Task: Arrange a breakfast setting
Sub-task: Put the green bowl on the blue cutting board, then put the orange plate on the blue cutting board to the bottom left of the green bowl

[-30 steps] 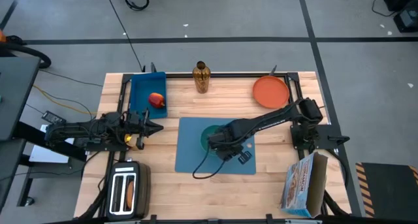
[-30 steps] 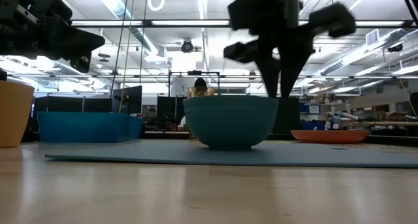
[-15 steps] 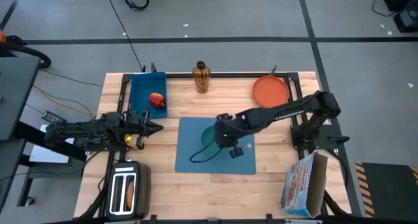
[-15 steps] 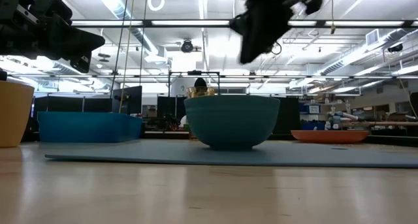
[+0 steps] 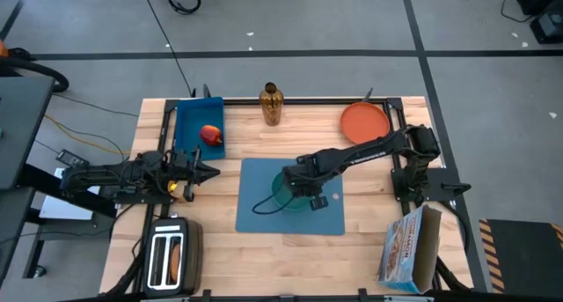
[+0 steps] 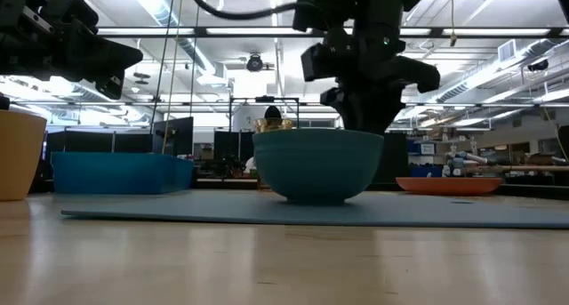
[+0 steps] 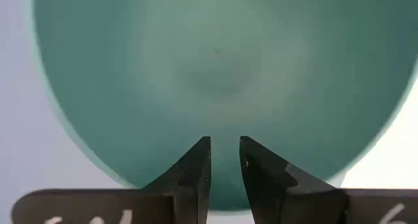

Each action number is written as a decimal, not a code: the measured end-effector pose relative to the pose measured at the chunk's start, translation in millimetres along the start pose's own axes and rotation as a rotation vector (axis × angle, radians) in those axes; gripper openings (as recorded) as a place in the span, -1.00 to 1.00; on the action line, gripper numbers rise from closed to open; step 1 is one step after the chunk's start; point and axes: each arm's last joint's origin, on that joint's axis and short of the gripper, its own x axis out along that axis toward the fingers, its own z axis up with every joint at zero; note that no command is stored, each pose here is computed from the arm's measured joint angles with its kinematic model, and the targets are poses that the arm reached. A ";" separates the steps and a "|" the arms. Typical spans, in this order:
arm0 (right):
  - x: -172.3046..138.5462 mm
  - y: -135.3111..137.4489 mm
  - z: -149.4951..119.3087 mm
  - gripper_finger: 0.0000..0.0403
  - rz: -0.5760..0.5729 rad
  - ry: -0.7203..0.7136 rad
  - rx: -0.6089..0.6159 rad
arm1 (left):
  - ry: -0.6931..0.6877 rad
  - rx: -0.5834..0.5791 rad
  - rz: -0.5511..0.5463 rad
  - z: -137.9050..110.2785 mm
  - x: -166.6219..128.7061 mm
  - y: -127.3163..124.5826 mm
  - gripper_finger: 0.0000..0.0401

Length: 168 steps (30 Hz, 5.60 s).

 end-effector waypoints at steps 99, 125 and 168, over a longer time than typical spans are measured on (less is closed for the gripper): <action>-58.7 -91.9 -124.6 -0.93 -0.433 0.138 0.859 | -0.171 0.024 -0.022 16.4 -1.5 -2.4 -0.88; -143.3 35.3 28.0 -0.93 -0.333 -0.343 -0.130 | -0.152 0.093 -0.014 82.3 -3.5 -12.1 -0.88; 29.7 132.0 111.5 -0.92 -0.132 -0.151 -0.383 | -0.145 0.037 -0.141 101.7 4.4 -18.8 -0.88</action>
